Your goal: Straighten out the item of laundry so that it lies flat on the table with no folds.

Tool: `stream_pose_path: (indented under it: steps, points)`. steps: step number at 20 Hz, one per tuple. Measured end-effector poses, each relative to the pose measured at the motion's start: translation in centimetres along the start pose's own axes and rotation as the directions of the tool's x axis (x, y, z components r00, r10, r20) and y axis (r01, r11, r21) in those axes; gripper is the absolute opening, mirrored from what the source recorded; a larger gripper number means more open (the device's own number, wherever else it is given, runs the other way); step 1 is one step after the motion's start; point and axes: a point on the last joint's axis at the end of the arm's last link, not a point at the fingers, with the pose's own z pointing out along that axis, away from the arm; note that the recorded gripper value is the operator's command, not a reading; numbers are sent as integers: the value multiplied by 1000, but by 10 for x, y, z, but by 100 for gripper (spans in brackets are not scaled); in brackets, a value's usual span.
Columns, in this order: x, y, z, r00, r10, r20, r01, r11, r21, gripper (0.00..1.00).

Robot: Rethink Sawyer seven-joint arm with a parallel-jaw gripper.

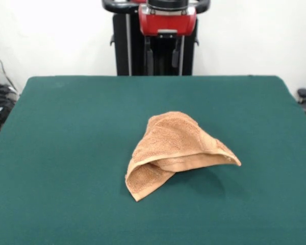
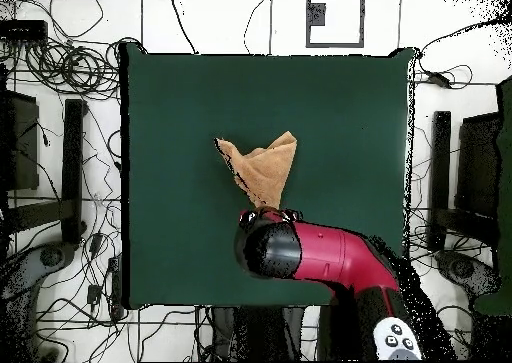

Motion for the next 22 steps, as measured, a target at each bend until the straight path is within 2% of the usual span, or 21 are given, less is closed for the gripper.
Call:
stream_pose_path:
  steps: [5,8,12,17,22]
  points:
    - [0,0,1,1000,0,-2,0,1000,-1,100]
    - [-7,2,10,1000,-5,-5,5,1000,-4,100]
    - [-23,6,24,1000,-18,-1,18,1000,-7,100]
    - [-59,14,45,999,-40,8,40,999,-7,100]
    - [-78,19,60,999,-47,12,47,999,-10,100]
